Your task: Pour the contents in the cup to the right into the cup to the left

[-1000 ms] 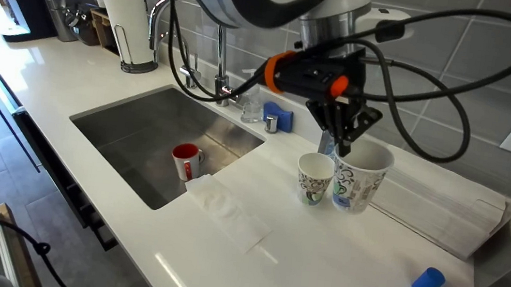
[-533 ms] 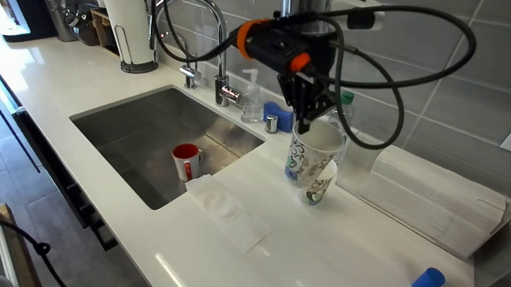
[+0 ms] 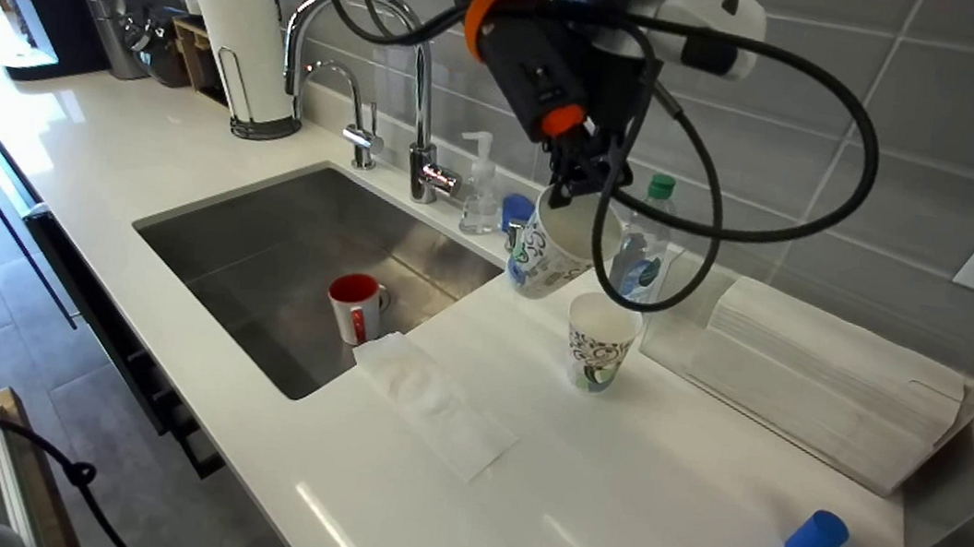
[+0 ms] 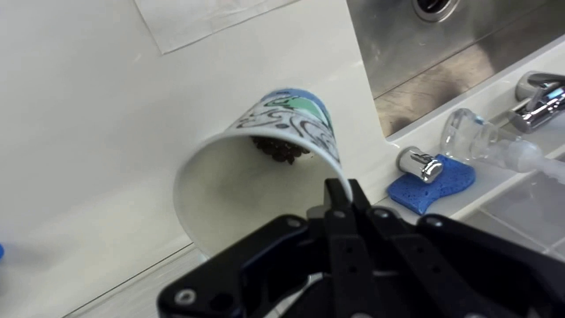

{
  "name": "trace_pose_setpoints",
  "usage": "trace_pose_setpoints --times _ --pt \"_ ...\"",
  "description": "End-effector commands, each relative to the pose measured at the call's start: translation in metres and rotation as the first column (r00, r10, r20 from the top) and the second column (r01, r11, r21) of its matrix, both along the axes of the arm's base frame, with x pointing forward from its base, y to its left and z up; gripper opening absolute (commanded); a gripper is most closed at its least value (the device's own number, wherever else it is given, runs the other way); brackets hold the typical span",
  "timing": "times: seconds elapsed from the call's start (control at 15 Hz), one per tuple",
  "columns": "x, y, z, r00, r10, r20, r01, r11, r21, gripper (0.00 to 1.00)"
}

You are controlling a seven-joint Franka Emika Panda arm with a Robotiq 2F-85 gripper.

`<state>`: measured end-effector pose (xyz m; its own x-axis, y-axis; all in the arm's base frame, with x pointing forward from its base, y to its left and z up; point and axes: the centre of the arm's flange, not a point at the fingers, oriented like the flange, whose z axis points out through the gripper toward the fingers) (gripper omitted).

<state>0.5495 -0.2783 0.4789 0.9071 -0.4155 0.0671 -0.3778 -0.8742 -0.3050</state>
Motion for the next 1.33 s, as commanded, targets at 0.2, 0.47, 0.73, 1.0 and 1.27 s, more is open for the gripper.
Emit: trace_pose_setpoints --times 0.2,0.47,0.73,1.0,1.27 --pt "0.024 -0.056 -0.012 0.998 -0.053 0.018 0.048 0.975 0.217 0.01" --pt "0.03 -0.079 -0.032 0.997 -0.074 0.02 0.062 0.936 0.345 0.01" --pt "0.039 -0.097 -0.05 0.995 -0.09 0.039 0.064 0.895 0.441 0.01" --pt "0.045 -0.102 -0.069 0.995 -0.09 0.031 0.06 0.848 0.526 0.01" --pt "0.051 -0.104 -0.086 0.994 -0.101 0.038 0.057 0.786 0.616 0.01"
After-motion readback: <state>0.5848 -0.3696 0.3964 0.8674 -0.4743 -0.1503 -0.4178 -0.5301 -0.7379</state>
